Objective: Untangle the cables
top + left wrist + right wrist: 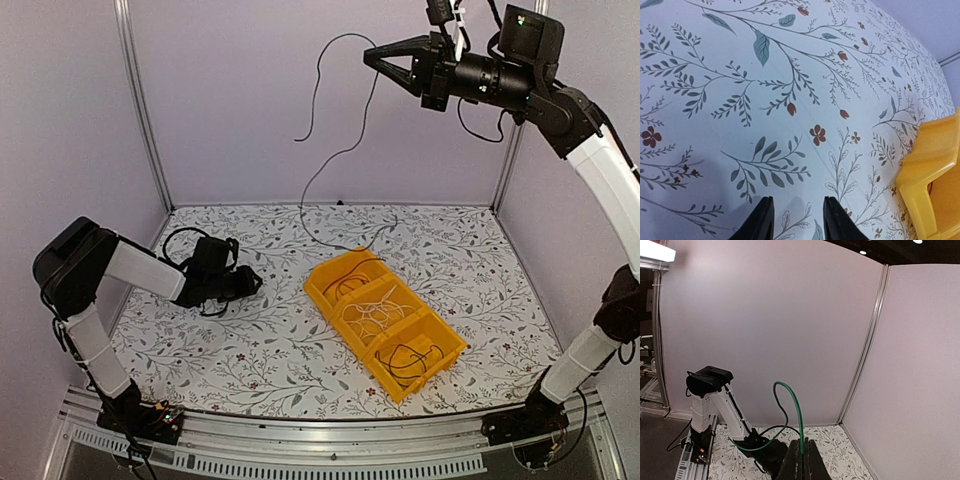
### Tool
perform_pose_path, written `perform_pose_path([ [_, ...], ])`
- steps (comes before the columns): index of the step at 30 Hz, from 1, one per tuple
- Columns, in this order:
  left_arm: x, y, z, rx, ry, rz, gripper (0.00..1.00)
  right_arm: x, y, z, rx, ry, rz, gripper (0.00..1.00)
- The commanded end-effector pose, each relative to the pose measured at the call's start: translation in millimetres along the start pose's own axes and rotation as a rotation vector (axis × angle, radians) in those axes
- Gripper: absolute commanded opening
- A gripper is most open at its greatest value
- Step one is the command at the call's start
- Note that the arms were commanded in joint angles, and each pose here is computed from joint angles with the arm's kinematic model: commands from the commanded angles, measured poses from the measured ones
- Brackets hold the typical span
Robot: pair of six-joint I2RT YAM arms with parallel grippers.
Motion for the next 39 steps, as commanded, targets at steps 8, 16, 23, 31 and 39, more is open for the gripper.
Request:
perform_pose_path([
  [8, 7, -2, -2, 0.062, -0.065, 0.056, 0.36, 23, 58, 2, 0.144, 0.074, -0.059, 0.0],
  [16, 9, -3, -3, 0.099, -0.1, 0.099, 0.36, 53, 105, -10, 0.217, 0.107, -0.082, 0.0],
  [23, 1, -3, -1, 0.118, -0.092, 0.091, 0.36, 71, 122, -17, 0.222, 0.102, -0.065, 0.0],
  [31, 7, 1, -5, 0.129, -0.1, 0.113, 0.36, 83, 125, -27, 0.237, 0.082, -0.022, 0.0],
  [39, 13, 2, -10, 0.142, -0.095, 0.122, 0.36, 103, 134, -82, 0.356, 0.078, -0.009, 0.0],
])
Point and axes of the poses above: each gripper's point midway between its finger pads, its own y axis back along the fingers, its own x axis along the line the jaws close on, z = x × y, the point moved 2 cm from there along y, back along the fingers, and after that the axes turned 14 degrees about y, right-handed, at the moved point
